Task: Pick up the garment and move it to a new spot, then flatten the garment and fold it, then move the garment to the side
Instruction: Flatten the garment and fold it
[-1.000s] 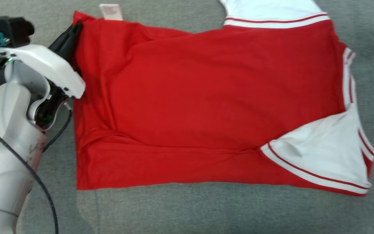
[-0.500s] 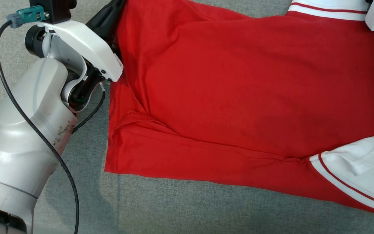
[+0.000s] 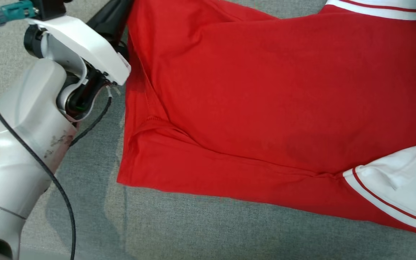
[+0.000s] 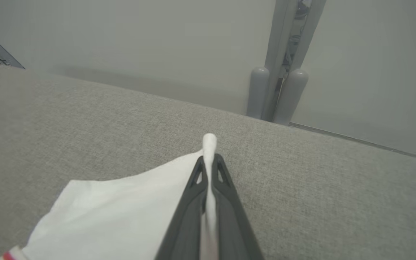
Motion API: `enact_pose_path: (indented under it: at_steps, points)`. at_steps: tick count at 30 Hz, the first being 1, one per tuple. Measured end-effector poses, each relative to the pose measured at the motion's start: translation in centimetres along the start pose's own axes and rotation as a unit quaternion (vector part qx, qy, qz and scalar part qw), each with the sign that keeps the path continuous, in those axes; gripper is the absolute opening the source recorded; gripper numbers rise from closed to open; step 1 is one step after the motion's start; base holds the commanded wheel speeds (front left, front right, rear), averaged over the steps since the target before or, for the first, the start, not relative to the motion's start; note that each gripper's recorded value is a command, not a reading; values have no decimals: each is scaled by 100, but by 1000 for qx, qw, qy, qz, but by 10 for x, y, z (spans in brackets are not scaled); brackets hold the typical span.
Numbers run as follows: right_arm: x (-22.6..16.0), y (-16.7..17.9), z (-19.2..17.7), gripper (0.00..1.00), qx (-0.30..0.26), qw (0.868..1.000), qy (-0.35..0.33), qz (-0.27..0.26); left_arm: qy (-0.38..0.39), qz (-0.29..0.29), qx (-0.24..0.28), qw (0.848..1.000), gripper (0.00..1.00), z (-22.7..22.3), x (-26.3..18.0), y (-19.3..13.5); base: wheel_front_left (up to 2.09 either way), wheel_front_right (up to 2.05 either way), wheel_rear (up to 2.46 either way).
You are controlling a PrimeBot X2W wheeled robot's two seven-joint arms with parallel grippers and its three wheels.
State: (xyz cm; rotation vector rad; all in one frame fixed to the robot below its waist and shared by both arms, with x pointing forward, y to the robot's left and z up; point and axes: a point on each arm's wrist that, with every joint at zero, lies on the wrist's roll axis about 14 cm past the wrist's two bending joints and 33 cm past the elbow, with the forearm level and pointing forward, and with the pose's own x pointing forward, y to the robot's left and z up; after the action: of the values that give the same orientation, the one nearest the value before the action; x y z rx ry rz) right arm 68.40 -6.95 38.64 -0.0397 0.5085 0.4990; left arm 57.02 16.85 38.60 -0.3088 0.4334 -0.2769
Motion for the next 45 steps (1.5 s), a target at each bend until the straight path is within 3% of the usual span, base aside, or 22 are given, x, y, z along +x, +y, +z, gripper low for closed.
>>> enact_pose_path:
  at_steps: [10,16,21,33,38,43,44,45]
  points:
    - [-38,-12,67,0,40,994,-104,13,-53,-14,-28,998,0,45,-12,1,0,0,0]
    - [-54,-8,66,0,48,993,-105,25,-59,-16,-53,997,0,50,-20,2,0,0,0]
    - [-74,6,66,0,73,989,-116,57,-56,-41,-111,991,0,42,-32,-14,0,0,0]
    - [-167,25,-4,0,200,969,-114,95,-52,-55,-271,959,0,9,-92,-27,0,0,0]
    - [-210,33,-52,0,276,952,-111,72,-40,-37,-312,949,0,-8,-111,-20,0,0,0]
    - [-226,47,-90,0,317,943,-89,54,0,-10,-320,947,0,-39,-117,-11,0,0,0]
    - [-227,48,-94,0,320,942,-88,49,7,-5,-311,950,11,-45,-116,-9,0,0,0]
    - [-227,47,-96,0,322,941,-91,42,10,1,-303,953,46,-49,-116,-7,0,0,0]
